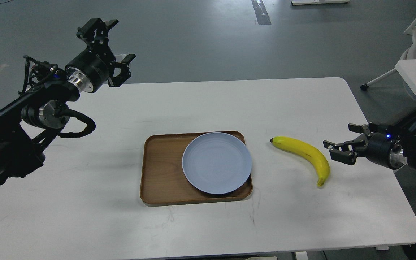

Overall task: Place banana on plate with both arms
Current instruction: 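Lower the right gripper to the yellow banana and grasp it, then lift the banana and carry it over the plate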

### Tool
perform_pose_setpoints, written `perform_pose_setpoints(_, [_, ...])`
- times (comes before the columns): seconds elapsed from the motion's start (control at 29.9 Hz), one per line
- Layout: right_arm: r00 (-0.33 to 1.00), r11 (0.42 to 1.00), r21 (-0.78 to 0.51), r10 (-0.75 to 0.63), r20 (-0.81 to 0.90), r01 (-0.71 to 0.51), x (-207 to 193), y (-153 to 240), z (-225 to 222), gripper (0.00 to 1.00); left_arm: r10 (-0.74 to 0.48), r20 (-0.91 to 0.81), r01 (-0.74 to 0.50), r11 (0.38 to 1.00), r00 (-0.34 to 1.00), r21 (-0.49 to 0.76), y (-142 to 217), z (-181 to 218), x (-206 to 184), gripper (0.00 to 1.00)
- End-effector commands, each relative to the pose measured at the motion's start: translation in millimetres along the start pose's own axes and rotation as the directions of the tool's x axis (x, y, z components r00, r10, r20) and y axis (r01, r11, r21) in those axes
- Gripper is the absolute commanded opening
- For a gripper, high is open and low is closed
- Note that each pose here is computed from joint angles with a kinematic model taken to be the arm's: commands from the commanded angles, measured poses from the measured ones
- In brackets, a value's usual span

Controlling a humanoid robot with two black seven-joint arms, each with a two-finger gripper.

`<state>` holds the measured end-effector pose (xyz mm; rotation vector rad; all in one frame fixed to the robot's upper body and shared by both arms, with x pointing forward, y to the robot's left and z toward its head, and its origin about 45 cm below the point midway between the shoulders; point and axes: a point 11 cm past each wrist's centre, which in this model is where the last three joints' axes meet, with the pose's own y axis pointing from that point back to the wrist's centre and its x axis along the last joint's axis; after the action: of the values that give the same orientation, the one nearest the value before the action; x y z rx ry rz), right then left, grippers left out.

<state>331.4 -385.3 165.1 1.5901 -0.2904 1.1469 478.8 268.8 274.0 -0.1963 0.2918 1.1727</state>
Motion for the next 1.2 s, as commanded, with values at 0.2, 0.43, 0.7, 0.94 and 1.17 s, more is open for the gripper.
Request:
perform_pose_setpoints(0.2, [1.0,0.999,0.046,0.022,0.02,-0.023,-10,-36,-17,0.96,0.01,0.001,-0.01,1.0,1.0,-0.022,3,0,4,0.98])
perform_pose_setpoints(0.43, [0.997,0.998,0.058,-0.038,0.06,0.035,-45,-36,-28,0.92,0.014,0.004,-0.014,0.999,1.0,-0.03,5,1,7,0.98])
perform_pose_setpoints(0.7, [0.997,0.997,0.059,-0.043,0.06,0.039,-49,-35,-29,0.6,0.023,0.009,-0.023,0.999,1.0,-0.026,8,1,11,0.98])
perform_pose_setpoints(0.94, [0.999,0.999,0.045,0.012,0.045,-0.014,-44,-39,-26,0.37,0.026,0.01,-0.026,0.999,1.0,-0.028,8,1,12,0.98])
perform_pose_setpoints(1.17, [0.999,0.997,0.08,0.015,0.044,-0.018,-44,-38,-29,0.33,0.028,0.01,-0.027,0.999,1.0,-0.029,8,2,12,0.98])
